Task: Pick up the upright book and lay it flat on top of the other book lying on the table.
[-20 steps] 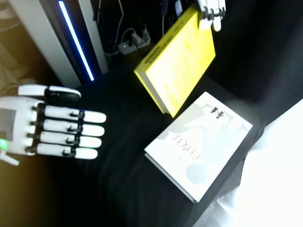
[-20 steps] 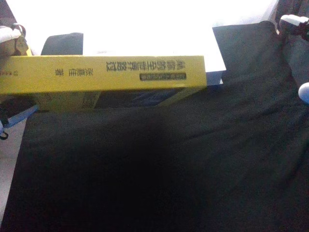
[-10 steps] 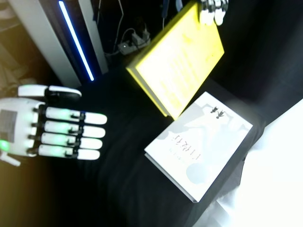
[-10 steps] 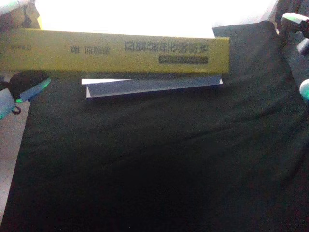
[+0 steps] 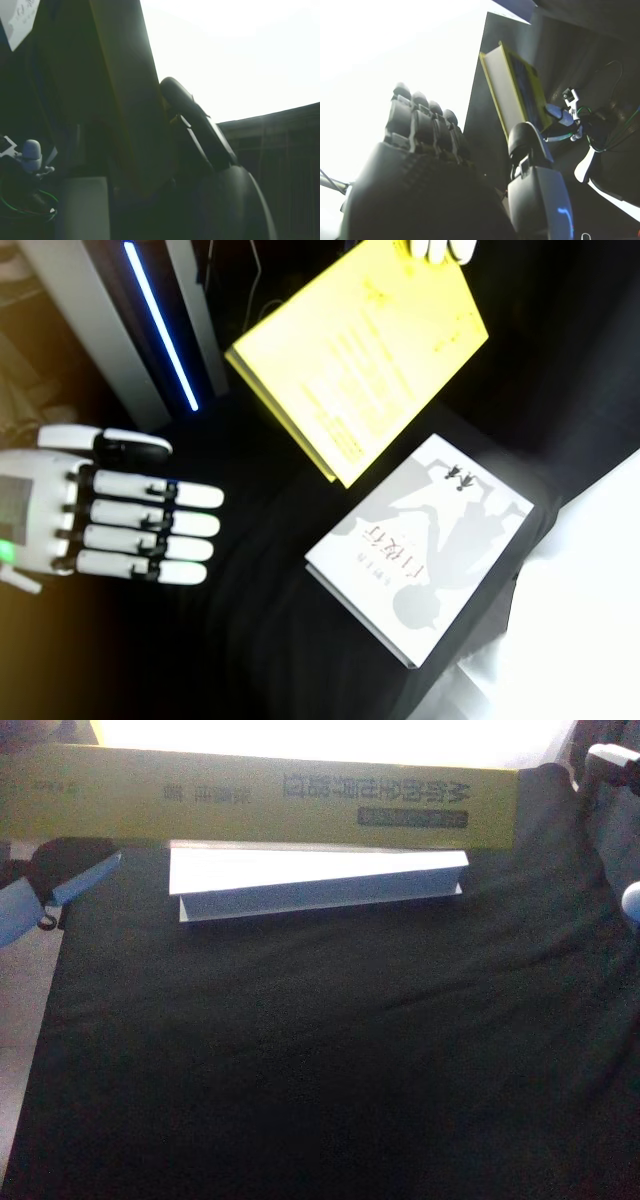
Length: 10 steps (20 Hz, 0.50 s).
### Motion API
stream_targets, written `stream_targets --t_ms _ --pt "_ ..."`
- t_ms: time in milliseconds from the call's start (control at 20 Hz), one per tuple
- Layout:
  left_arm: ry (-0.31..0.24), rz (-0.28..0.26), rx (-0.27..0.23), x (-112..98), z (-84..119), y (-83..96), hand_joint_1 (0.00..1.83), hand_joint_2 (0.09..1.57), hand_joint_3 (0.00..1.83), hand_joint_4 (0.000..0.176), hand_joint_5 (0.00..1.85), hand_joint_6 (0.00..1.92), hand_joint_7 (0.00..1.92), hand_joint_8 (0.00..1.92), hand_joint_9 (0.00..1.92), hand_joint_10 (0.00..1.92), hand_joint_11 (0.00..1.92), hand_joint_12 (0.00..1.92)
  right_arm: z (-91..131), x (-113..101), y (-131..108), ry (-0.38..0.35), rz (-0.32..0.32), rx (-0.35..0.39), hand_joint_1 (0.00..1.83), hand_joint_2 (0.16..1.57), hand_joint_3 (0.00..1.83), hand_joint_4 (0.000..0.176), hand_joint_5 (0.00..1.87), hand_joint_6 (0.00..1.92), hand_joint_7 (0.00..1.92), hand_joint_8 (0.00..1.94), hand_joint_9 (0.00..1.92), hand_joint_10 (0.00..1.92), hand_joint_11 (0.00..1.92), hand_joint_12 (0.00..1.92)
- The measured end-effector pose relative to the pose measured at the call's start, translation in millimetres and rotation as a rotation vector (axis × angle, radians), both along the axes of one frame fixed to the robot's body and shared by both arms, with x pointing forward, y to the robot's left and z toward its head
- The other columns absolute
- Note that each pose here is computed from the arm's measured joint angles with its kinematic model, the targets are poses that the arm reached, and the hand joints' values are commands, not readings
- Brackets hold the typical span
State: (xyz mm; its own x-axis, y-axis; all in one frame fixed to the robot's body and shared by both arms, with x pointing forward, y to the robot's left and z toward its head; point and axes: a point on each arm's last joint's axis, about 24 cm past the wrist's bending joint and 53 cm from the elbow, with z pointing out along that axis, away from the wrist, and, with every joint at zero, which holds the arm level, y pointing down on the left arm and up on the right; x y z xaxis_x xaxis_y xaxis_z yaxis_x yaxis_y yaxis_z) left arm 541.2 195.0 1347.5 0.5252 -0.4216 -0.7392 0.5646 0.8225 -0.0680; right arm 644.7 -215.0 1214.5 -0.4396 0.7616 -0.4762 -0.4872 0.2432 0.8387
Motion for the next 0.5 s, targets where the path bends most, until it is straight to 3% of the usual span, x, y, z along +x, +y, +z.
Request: stream_targets --t_ms 100,150,200,250,300,350,450,500 --pt "-0.004 0.014 -0.003 3.7 0.7 2.9 1.35 1.19 0.0 0.0 0.63 1.28 0.79 1.24 0.94 1.25 0.93 1.03 3.4 1.9 2.9 -0.006 0.002 0.007 0.59 1.24 0.0 0.0 0.0 0.0 0.0 0.0 0.0 0.0 0.0 1.32" --pt "0.004 0.031 -0.019 8.4 2.6 7.2 1.36 1.16 0.0 0.0 0.69 1.21 0.87 1.14 1.03 1.15 0.95 1.01 10.2 1.7 8.3 -0.026 0.018 0.009 0.59 1.23 0.0 0.0 0.0 0.0 0.0 0.0 0.0 0.0 0.0 0.92" --pt "-0.003 0.036 -0.025 10.7 4.1 8.8 1.37 1.14 0.0 0.0 0.71 1.15 0.91 1.1 1.05 1.13 0.94 1.0 19.5 0.7 13.3 -0.052 0.033 0.018 0.59 1.23 0.0 0.0 0.0 0.0 0.0 0.0 0.0 0.0 0.0 0.38" --pt "0.002 0.038 -0.034 12.1 3.9 8.9 1.26 1.18 0.0 0.0 0.72 1.19 0.97 1.14 1.12 0.82 0.98 1.0 29.2 -1.4 18.2 -0.081 0.05 0.028 0.63 1.22 0.0 0.0 0.0 0.0 0.0 0.0 0.0 0.0 0.0 0.27" --pt "0.008 0.037 -0.031 14.1 1.8 8.2 1.24 1.17 0.0 0.0 0.74 1.18 0.99 1.13 1.18 0.66 0.99 1.01 35.8 -2.6 21.5 -0.1 0.061 0.035 0.61 1.2 0.0 0.0 0.0 0.0 0.0 0.0 0.0 0.0 0.0 0.84" --pt "0.02 0.039 -0.03 17.5 -1.3 7.0 1.25 1.17 0.0 0.0 0.74 1.18 1.02 1.1 1.24 0.57 1.02 1.01 42.7 -4.0 26.2 -0.121 0.075 0.04 0.6 1.18 0.0 0.0 0.0 0.0 0.0 0.0 0.0 0.0 0.0 0.51" --pt "0.041 0.037 -0.032 25.0 -4.6 3.8 1.25 1.15 0.0 0.0 0.77 1.14 1.05 1.03 1.29 0.43 1.02 0.97 54.0 -6.6 35.0 -0.155 0.1 0.054 0.58 1.18 0.0 0.0 0.0 0.0 0.0 0.0 0.0 0.0 0.0 0.05" --pt "0.044 0.038 -0.038 26.6 -4.1 3.3 1.25 1.15 0.0 0.0 0.77 1.13 1.06 1.01 1.31 0.39 1.03 0.94 59.8 -8.1 41.6 -0.174 0.118 0.061 0.59 1.17 0.0 0.013 0.0 0.0 0.0 0.0 0.0 0.0 0.0 0.01"
